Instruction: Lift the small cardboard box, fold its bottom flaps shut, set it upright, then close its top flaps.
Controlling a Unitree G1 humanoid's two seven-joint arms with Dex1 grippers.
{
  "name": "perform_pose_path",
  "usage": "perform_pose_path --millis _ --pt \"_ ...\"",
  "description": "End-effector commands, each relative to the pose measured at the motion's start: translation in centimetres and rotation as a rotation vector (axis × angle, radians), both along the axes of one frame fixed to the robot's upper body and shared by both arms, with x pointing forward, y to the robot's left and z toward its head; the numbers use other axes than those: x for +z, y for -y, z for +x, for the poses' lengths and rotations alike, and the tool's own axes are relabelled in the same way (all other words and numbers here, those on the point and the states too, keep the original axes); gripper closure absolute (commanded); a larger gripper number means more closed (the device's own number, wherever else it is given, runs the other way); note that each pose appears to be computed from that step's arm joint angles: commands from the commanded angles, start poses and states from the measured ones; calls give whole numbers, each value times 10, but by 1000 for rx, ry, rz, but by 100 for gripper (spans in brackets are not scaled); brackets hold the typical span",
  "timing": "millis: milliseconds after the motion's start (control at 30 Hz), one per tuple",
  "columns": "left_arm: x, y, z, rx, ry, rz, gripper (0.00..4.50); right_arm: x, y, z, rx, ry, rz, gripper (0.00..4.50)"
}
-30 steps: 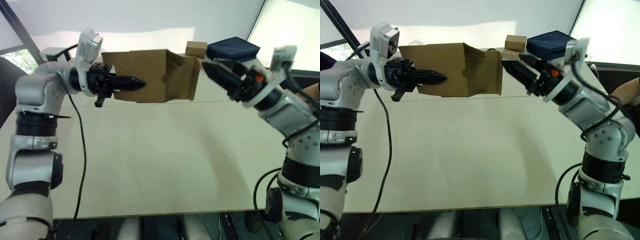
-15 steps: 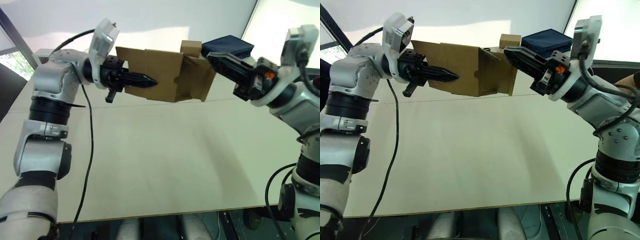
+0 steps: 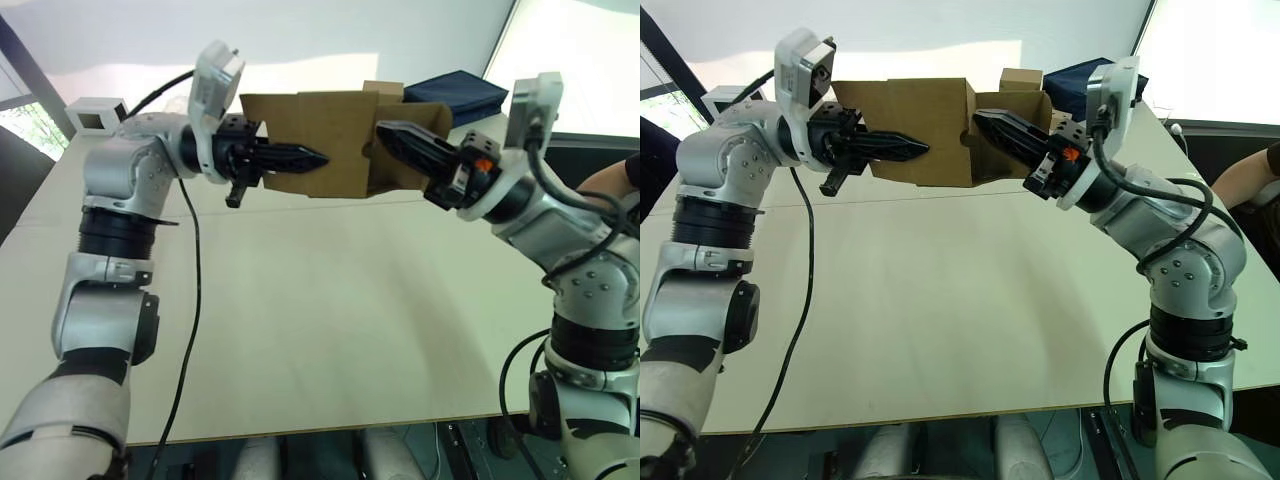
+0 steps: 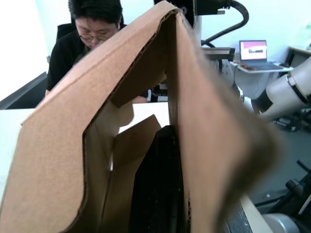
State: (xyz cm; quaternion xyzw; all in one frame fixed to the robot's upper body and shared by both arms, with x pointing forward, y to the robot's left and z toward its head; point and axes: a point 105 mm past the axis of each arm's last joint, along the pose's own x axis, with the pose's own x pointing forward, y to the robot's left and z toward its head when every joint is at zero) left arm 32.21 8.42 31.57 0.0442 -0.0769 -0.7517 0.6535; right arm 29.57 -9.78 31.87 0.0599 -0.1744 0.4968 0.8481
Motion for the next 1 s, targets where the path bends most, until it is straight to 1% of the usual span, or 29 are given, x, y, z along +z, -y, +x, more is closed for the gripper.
perform_pose_path --millis 33,200,367,467,600,767,900,1000 --pt "14 4 -10 -30 25 -53 450 12 -7 -5 -6 71 20 446" --pt "12 7 -16 -62 -30 -74 450 10 -11 -2 -18 84 20 446" --pt "8 9 -16 -61 -65 -79 450 8 -16 -5 7 77 28 446" --pt "5 9 -12 -35 -62 -71 450 6 -17 -7 21 68 32 446" --pt "-2 8 3 53 -28 -38 450 2 -14 -15 61 40 20 446" --pt "2 8 16 129 0 -67 450 -6 -12 -23 87 5 -28 446" --pt "2 7 18 131 7 -59 450 -13 1 -27 63 -26 -68 446" --pt "3 4 17 125 6 -55 450 -25 23 -30 27 -89 -114 446"
